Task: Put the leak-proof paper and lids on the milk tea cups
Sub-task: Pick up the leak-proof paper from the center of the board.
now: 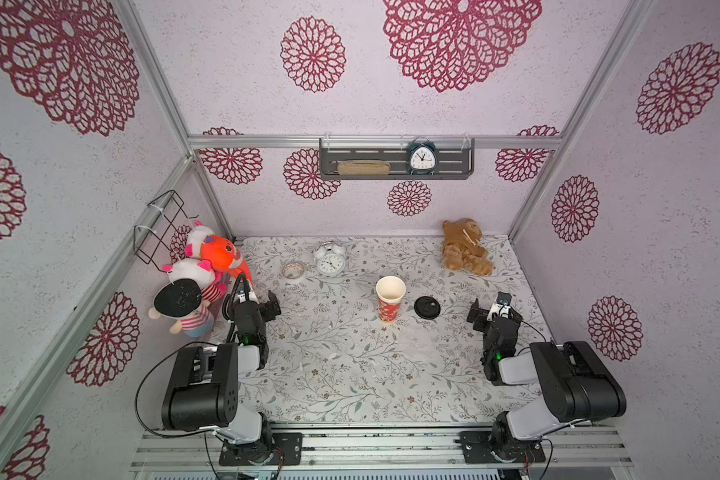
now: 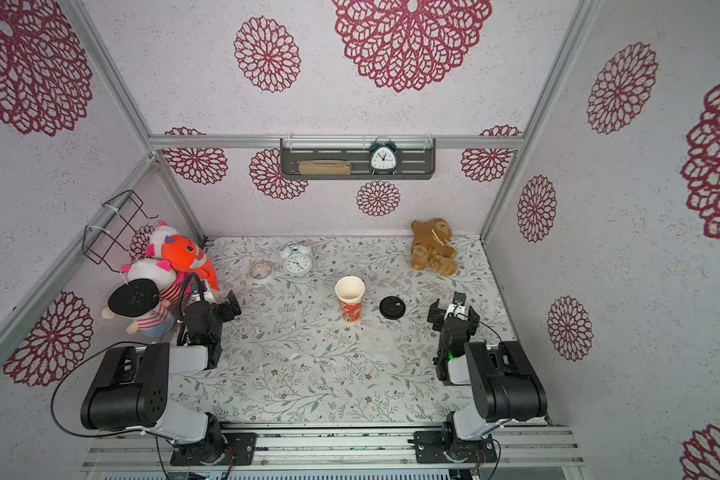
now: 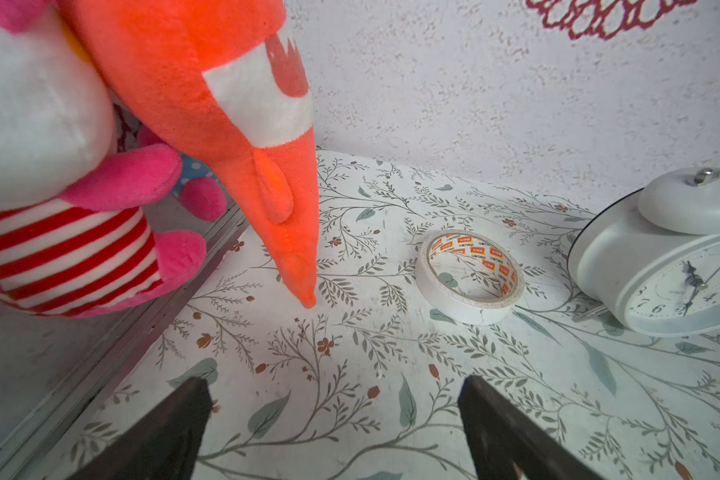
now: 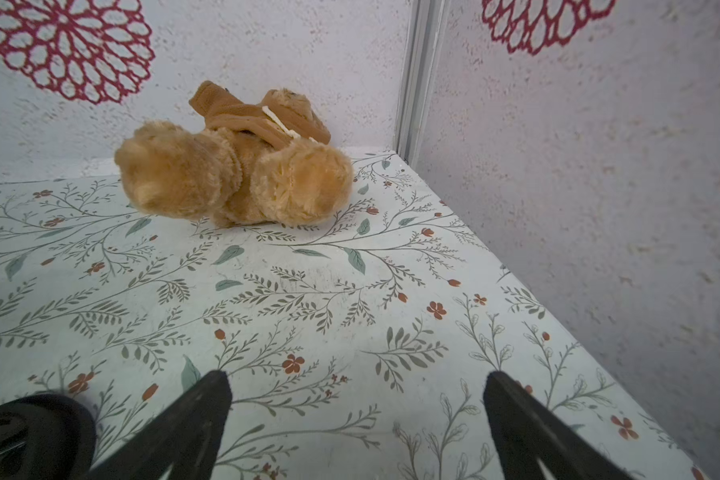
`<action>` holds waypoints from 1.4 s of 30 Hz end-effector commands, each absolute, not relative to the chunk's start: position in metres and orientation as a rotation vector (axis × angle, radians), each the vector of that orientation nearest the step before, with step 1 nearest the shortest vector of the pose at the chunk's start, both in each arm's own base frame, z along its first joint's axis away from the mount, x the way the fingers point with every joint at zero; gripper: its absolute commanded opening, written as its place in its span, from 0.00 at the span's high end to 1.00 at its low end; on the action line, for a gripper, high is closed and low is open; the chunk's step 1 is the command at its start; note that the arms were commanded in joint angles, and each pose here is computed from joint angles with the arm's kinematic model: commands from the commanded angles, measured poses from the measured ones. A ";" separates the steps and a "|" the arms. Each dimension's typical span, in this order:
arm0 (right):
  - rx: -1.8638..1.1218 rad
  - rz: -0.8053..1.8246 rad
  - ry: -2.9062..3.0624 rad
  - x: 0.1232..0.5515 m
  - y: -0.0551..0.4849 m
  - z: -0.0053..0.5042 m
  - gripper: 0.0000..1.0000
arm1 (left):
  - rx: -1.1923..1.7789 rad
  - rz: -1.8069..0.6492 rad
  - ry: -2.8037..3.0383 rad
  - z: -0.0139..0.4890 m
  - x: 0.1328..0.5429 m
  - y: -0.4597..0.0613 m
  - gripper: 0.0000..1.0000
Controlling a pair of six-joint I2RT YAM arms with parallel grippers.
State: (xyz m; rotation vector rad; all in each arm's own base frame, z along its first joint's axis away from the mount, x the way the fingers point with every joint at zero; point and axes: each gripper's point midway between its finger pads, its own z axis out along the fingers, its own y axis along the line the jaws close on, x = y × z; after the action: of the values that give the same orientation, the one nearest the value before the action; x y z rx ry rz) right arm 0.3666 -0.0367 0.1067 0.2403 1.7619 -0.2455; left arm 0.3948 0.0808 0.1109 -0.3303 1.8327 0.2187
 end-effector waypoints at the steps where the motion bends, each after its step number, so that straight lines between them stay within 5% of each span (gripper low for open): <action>1: 0.242 -0.254 1.725 0.370 -0.039 0.117 0.01 | -0.320 0.238 1.799 0.120 0.400 0.085 0.03; 42: 0.240 -0.196 1.723 0.370 -0.039 0.118 0.02 | -0.318 0.212 1.799 0.121 0.400 0.086 0.03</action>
State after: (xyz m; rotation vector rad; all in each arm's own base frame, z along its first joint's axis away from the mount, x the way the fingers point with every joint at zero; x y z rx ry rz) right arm 0.3673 -0.0381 0.1063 0.2364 1.7642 -0.2309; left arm 0.3946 0.0824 0.1107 -0.3316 1.8333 0.2162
